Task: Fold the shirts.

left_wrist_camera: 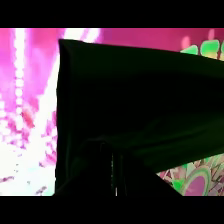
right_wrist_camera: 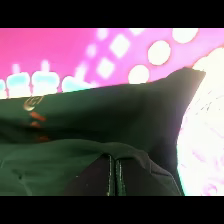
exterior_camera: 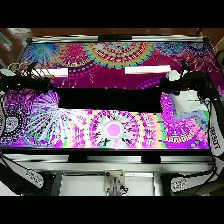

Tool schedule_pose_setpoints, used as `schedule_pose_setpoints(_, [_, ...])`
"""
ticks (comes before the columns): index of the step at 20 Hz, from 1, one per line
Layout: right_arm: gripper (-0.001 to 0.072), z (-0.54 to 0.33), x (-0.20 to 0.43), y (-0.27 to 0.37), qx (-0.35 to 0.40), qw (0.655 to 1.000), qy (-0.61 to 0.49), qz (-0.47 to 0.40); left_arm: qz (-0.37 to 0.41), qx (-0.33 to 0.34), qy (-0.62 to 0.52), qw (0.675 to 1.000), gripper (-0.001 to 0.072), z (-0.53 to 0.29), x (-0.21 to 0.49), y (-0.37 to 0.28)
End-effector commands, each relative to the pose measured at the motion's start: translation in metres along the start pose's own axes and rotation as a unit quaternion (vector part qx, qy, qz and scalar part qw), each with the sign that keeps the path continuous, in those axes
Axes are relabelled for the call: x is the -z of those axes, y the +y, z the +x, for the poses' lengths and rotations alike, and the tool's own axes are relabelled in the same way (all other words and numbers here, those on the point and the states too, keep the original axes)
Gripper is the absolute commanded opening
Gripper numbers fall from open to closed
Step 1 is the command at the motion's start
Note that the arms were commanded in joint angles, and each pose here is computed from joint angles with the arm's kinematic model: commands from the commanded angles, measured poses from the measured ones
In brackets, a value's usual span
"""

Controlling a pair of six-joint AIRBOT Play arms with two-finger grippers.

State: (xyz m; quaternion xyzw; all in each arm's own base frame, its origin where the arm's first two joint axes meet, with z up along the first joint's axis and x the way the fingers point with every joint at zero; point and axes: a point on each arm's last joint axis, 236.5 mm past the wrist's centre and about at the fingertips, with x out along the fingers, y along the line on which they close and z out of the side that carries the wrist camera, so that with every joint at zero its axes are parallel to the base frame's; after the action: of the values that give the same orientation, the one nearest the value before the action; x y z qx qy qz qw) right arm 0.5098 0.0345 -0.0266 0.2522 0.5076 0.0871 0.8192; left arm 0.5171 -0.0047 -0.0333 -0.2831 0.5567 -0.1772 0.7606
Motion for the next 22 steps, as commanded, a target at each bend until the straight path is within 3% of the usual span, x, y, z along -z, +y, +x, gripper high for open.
schedule_pose_setpoints(1, [0.0072, 0.027, 0.007, -0.009, 0.007, 1.000, 0.015, 0.008, -0.027, 0.001, 0.011, 1.000, 0.0033, 0.023, 0.002, 0.014])
schedule_pose_setpoints(2, [0.0090, 0.031, 0.008, -0.010, 0.008, 1.000, 0.017, 0.008, -0.037, 0.002, 0.020, 0.999, 0.0040, 0.029, 0.006, 0.016])
schedule_pose_setpoints(3, [0.0092, 0.031, 0.006, -0.011, 0.010, 1.000, 0.012, 0.004, -0.040, 0.004, 0.028, 0.999, 0.0145, 0.032, 0.009, 0.017])
schedule_pose_setpoints(4, [0.0162, 0.028, 0.003, -0.009, 0.009, 1.000, 0.006, 0.002, -0.041, 0.005, 0.033, 0.999, 0.0440, 0.032, 0.011, 0.017])
schedule_pose_setpoints(5, [0.0472, 0.021, -0.002, -0.009, 0.010, 1.000, -0.002, -0.004, -0.039, 0.008, 0.038, 0.999, 0.0697, 0.029, 0.013, 0.015])
schedule_pose_setpoints(6, [0.0572, 0.011, -0.005, -0.010, 0.012, 1.000, -0.005, -0.020, -0.035, 0.012, 0.044, 0.998, 0.0717, 0.023, 0.014, 0.012])
schedule_pose_setpoints(9, [0.0583, -0.016, 0.002, -0.041, 0.063, 0.998, 0.017, -0.015, -0.019, 0.025, 0.063, 0.998, 0.0717, -0.002, 0.015, 0.001])
schedule_pose_setpoints(11, [0.0668, -0.019, 0.026, -0.056, 0.072, 0.995, 0.069, 0.009, -0.007, 0.030, 0.071, 0.997, 0.0717, -0.017, 0.017, -0.009])
schedule_pose_setpoints(15, [0.0668, 0.003, 0.058, -0.060, 0.051, 0.989, 0.136, 0.036, 0.011, 0.030, 0.063, 0.997, 0.0716, -0.037, 0.017, -0.026])
schedule_pose_setpoints(22, [0.0668, 0.043, 0.072, -0.044, 0.012, 0.987, 0.152, 0.048, 0.024, 0.034, 0.072, 0.997, 0.0712, -0.041, 0.022, -0.037])
